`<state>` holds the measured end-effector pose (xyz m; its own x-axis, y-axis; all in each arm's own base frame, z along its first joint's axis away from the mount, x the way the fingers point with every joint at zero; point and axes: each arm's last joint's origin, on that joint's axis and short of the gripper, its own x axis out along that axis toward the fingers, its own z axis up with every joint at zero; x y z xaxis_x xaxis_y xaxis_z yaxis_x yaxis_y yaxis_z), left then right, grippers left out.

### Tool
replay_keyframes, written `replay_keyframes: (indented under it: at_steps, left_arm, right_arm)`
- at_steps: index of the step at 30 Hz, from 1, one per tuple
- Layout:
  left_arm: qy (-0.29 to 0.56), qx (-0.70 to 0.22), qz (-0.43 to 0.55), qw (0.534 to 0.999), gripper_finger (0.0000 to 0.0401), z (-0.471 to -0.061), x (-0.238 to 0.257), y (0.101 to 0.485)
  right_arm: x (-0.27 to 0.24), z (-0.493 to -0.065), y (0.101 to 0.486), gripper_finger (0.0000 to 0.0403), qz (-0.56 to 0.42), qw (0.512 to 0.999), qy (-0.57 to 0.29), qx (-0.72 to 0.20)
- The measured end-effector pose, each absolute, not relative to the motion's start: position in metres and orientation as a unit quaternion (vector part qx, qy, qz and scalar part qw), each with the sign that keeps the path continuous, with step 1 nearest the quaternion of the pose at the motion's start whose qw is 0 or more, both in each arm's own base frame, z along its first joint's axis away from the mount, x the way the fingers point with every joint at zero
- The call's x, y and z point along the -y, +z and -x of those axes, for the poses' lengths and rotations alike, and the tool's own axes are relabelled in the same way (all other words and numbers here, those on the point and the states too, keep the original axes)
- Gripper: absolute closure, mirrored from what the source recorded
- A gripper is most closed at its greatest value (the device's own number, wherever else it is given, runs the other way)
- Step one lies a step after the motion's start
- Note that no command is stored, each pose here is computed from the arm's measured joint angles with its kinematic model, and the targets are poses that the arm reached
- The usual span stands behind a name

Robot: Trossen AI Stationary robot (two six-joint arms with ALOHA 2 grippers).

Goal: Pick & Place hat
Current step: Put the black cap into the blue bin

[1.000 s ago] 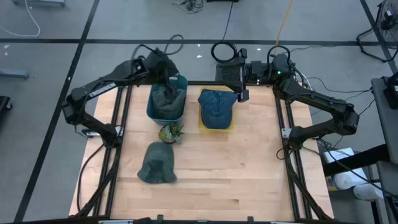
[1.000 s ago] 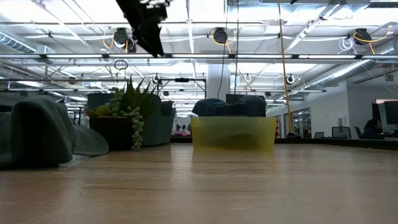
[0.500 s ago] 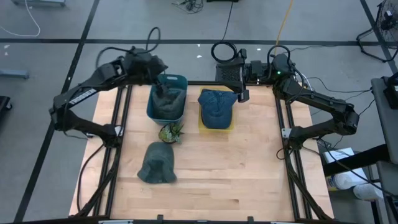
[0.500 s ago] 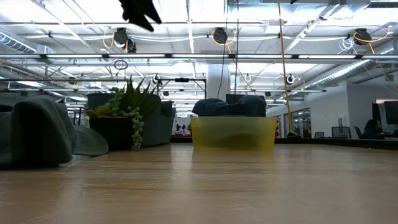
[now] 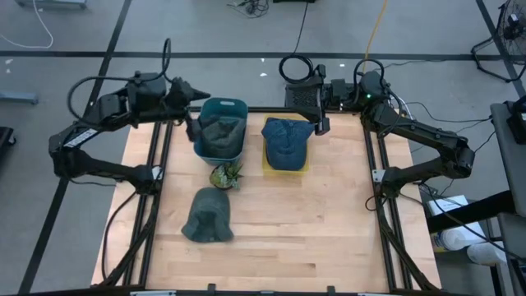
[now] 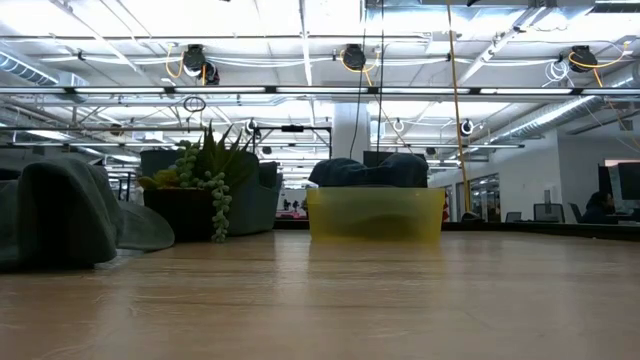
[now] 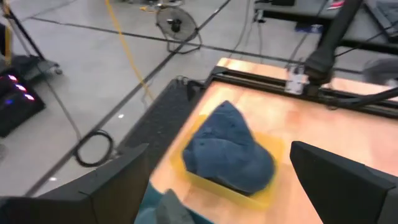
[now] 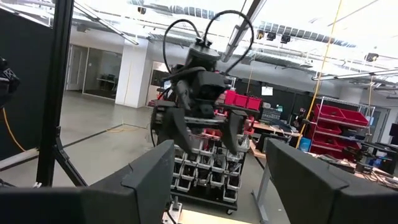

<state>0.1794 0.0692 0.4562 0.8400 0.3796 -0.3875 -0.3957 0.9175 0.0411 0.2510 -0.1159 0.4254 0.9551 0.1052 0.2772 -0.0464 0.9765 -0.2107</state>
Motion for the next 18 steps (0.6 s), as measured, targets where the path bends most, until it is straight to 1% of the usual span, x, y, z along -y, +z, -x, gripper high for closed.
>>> replay_keyframes:
  at_steps: [9, 18]
  left_arm:
    - [0.186, -0.216, 0.062, 0.957, 0.0011, -0.167, -0.042, 0.455]
    - [0.17, -0.236, 0.091, 0.952, 0.0011, -0.167, -0.023, 0.45]
  right_arm:
    - [0.116, -0.251, 0.426, 0.0161, 0.094, 0.984, 0.038, 0.145]
    - [0.111, -0.254, 0.426, 0.0161, 0.09, 0.984, 0.031, 0.148]
